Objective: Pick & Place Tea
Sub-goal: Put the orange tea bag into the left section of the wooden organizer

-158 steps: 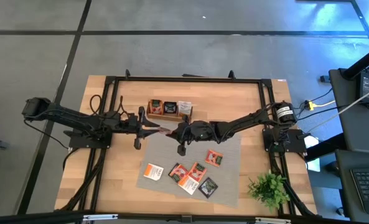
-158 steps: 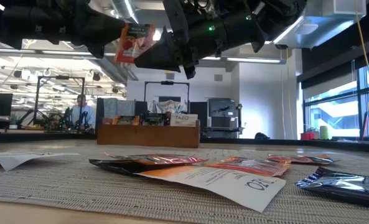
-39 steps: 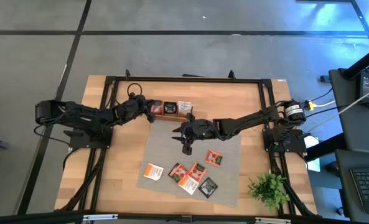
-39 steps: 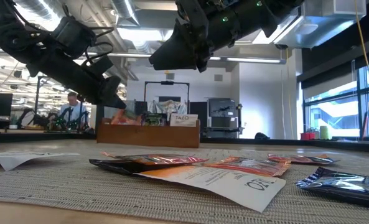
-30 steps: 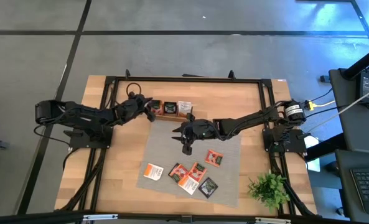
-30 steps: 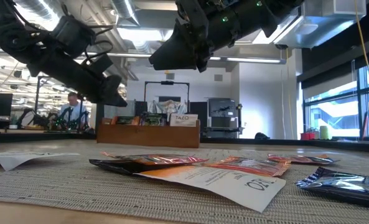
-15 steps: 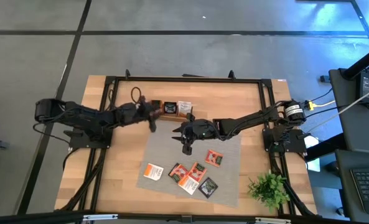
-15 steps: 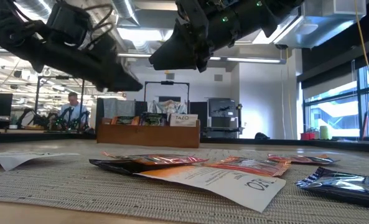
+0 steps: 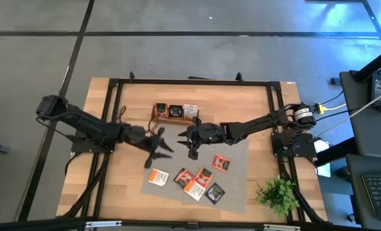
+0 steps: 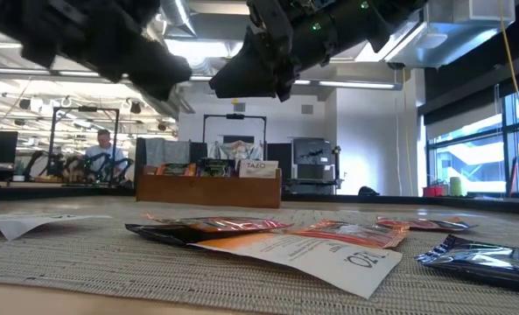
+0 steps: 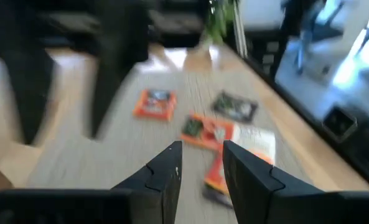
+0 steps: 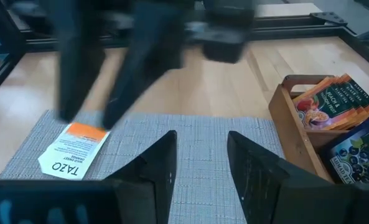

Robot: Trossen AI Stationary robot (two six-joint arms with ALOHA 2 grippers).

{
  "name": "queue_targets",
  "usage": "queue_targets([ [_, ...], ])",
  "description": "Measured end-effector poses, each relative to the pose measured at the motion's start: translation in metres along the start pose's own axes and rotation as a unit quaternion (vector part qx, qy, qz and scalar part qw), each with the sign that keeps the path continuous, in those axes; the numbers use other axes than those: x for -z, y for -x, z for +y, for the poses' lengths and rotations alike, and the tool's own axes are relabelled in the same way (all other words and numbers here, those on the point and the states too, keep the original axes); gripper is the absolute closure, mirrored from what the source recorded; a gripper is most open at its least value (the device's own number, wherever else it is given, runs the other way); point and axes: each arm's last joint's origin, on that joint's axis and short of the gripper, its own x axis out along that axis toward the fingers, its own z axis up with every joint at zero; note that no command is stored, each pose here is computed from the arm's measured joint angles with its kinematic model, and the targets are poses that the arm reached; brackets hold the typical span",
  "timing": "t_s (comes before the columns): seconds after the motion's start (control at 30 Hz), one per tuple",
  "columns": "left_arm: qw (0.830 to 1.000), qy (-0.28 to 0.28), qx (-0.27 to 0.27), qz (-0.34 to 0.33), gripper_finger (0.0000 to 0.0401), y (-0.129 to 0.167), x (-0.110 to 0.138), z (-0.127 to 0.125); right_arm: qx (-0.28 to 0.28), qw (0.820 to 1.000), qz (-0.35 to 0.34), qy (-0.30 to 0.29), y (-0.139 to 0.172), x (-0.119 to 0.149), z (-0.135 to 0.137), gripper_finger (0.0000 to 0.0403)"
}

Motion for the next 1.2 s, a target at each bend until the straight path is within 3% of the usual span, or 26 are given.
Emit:
queue_targets([
  [0.13, 0.998, 0.001, -0.021, 0.053, 0.0289, -0.002, 0.001, -0.023, 0.000, 1.000, -0.002, 0.002, 0.000, 0.000, 0.000, 0.0259],
  [0.37, 0.997, 0.023, -0.034, 0.068, 0.0286, -0.004, 0.010, -0.048, -0.007, 0.999, 0.023, -0.032, 0.000, 0.004, 0.002, 0.0259],
  [0.47, 0.994, 0.014, -0.056, 0.088, 0.0288, -0.010, 0.020, -0.054, -0.034, 0.997, 0.043, -0.053, 0.001, 0.009, 0.009, 0.0259],
  [0.67, 0.992, 0.003, -0.063, 0.113, 0.0287, -0.024, 0.029, -0.060, -0.125, 0.989, 0.076, -0.036, -0.002, 0.026, 0.043, 0.0259],
  [1.0, 0.981, -0.110, -0.040, 0.157, 0.0289, -0.066, 0.035, -0.075, -0.147, 0.978, 0.136, -0.064, -0.012, 0.062, 0.078, 0.0259],
  [1.2, 0.976, -0.129, -0.027, 0.171, 0.0286, -0.082, 0.039, -0.087, -0.139, 0.969, 0.187, -0.082, -0.007, 0.072, 0.084, 0.0259],
])
